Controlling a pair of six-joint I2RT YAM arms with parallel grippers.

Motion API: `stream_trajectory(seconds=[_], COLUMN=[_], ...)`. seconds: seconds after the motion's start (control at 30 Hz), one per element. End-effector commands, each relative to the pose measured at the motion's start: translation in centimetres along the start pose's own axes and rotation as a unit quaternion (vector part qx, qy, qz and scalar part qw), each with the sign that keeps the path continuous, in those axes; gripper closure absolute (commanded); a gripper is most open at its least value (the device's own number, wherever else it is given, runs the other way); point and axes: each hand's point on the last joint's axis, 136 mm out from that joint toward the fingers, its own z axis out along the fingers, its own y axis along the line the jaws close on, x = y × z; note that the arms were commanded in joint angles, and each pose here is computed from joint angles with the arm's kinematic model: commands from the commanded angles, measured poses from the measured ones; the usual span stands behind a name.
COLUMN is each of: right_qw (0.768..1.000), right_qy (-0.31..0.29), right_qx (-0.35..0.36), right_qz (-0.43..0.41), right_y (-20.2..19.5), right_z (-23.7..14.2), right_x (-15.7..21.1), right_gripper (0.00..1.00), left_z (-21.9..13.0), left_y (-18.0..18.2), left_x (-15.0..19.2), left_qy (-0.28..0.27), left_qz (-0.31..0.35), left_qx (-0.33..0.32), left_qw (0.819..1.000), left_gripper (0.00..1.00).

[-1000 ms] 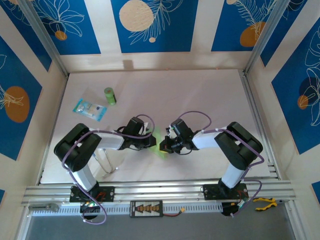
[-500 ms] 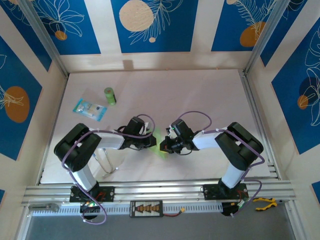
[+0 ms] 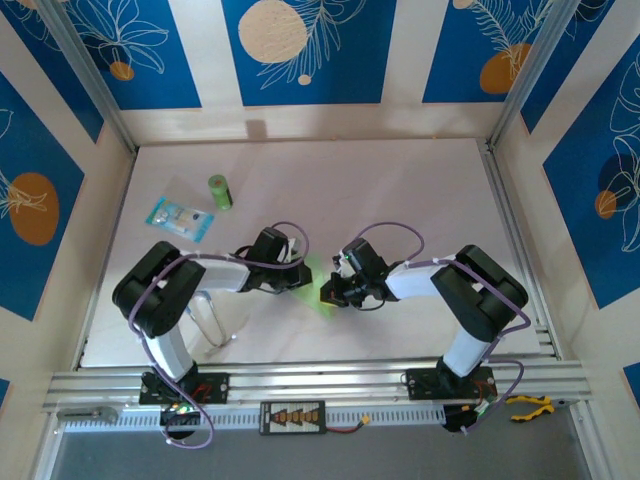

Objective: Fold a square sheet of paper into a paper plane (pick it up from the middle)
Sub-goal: Fourth fold the wing at the center of the table.

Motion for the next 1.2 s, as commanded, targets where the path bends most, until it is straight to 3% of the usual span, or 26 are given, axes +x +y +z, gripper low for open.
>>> stream_trajectory(seconds=[0.0,1.17], right_qw=[0.993,0.992], right_qy=[0.045,0.06], right_qx=[0.101,0.1], right_qz=[0.049,0.046], right_y=[-6.1,-6.5], right_z=[0.0,0.2], right_x=[3.4,4.0], right_gripper=[1.0,1.0], left_z=[0.6,-2.5], left_y=[3.5,7.7], left_x=[-0.8,-9.7], left_qy=[-0.012,-0.06], left_qz=[-0.022,-0.054], left_qx=[-0.05,-0.086], left_qw=[0.998,0.993], left_gripper=[0.96,0.97])
